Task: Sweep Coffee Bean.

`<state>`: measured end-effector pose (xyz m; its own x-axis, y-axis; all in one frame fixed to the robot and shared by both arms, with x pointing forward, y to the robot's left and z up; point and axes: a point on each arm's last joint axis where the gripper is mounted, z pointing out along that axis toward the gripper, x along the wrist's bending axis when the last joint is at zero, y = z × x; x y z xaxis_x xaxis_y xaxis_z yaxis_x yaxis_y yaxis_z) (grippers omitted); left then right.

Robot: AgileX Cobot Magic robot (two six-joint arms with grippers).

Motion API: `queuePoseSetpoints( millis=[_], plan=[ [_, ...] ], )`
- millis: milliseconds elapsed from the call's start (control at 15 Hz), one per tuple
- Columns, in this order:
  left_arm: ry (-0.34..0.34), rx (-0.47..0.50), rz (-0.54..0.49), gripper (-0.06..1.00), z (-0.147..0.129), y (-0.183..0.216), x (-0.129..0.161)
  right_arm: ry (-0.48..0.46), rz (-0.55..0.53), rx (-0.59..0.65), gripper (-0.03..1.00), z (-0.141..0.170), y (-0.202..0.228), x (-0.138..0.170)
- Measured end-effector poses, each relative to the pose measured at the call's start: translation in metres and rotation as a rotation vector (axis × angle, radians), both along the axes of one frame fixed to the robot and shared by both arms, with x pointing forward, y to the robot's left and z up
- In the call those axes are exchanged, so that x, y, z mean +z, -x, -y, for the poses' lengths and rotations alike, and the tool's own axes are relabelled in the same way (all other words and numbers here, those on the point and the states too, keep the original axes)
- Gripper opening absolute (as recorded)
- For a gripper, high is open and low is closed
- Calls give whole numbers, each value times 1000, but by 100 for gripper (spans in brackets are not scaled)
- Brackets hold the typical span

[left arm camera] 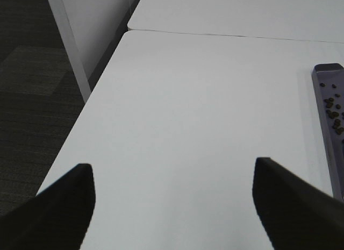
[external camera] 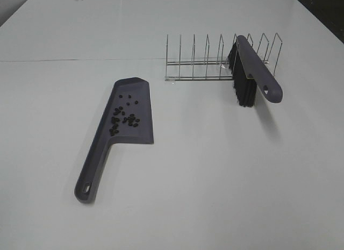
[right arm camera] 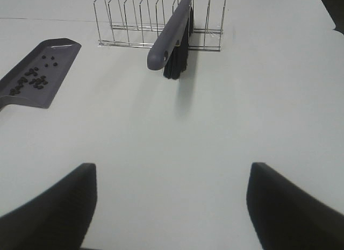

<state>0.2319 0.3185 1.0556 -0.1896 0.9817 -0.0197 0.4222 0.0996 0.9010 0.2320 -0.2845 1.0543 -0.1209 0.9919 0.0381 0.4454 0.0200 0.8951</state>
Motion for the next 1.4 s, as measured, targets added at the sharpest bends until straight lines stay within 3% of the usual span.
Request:
queuePoseSetpoints(
  millis=[1000,1267,1400],
  plan=[
    [11,0,0,76,1,0,0,0,0,-2,68,0,0,0],
    [1,-97,-11,76,9,-1,-1,23,-1,-18,68,2,0,0],
    [-18,-199,-15,76,16,-1,-2,32,-2,-29,68,3,0,0]
  ],
)
